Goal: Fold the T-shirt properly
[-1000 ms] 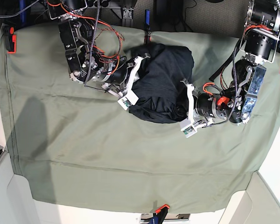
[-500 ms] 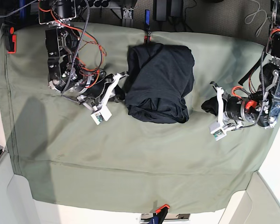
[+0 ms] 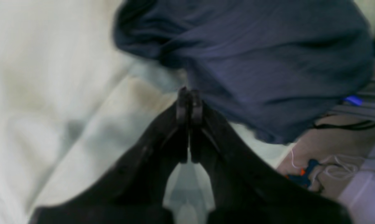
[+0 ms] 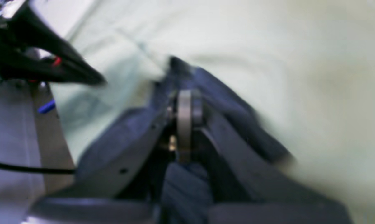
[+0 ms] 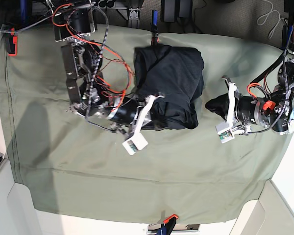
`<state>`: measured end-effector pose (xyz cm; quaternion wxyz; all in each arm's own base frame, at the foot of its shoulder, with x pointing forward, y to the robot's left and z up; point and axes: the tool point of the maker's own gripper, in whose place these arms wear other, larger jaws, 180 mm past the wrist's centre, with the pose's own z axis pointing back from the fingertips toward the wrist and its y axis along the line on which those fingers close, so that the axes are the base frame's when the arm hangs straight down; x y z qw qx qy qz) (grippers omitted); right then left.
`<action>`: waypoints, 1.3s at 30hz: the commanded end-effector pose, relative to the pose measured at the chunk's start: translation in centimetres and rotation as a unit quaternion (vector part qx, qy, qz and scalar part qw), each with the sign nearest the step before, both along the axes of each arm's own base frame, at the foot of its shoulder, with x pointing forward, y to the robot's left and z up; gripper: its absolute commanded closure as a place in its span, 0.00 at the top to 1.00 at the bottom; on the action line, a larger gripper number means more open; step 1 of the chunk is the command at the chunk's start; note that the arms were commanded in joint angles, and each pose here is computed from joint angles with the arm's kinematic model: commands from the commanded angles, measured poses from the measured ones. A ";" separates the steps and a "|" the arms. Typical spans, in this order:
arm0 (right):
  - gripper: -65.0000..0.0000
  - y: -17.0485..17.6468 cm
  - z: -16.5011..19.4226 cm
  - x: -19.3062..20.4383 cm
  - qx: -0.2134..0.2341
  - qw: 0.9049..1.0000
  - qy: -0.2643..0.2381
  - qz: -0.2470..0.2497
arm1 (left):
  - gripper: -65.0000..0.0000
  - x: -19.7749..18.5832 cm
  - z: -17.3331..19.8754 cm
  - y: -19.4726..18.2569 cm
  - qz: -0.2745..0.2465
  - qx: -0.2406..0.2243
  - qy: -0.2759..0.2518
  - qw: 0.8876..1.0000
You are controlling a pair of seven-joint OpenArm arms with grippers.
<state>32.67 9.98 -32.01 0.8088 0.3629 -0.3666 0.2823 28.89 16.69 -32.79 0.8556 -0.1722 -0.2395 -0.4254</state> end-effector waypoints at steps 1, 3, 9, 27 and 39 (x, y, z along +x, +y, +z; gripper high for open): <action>0.00 0.9 1.2 0.8 0.006 1.000 -0.023 0.005 | 0.00 0.1 1.1 -0.5 -0.008 -0.013 -0.013 1.000; 0.00 2.1 0.2 0.9 -0.012 0.999 -0.023 0.022 | 0.00 -0.9 0.6 -1.5 -0.017 -0.024 -0.005 1.000; 0.00 2.1 -4.1 1.6 -0.070 0.997 0.008 0.037 | 0.00 -4.8 -2.5 -5.6 -0.020 -0.081 0.046 0.995; 0.00 -4.4 -6.7 5.0 -0.106 0.993 0.015 -0.041 | 0.00 -3.7 -8.6 -4.7 0.048 -0.058 0.034 0.997; 0.00 -3.8 2.9 6.3 -0.041 0.996 -0.072 -0.043 | 0.00 -3.6 -2.5 -5.5 -0.024 -0.044 -0.026 0.998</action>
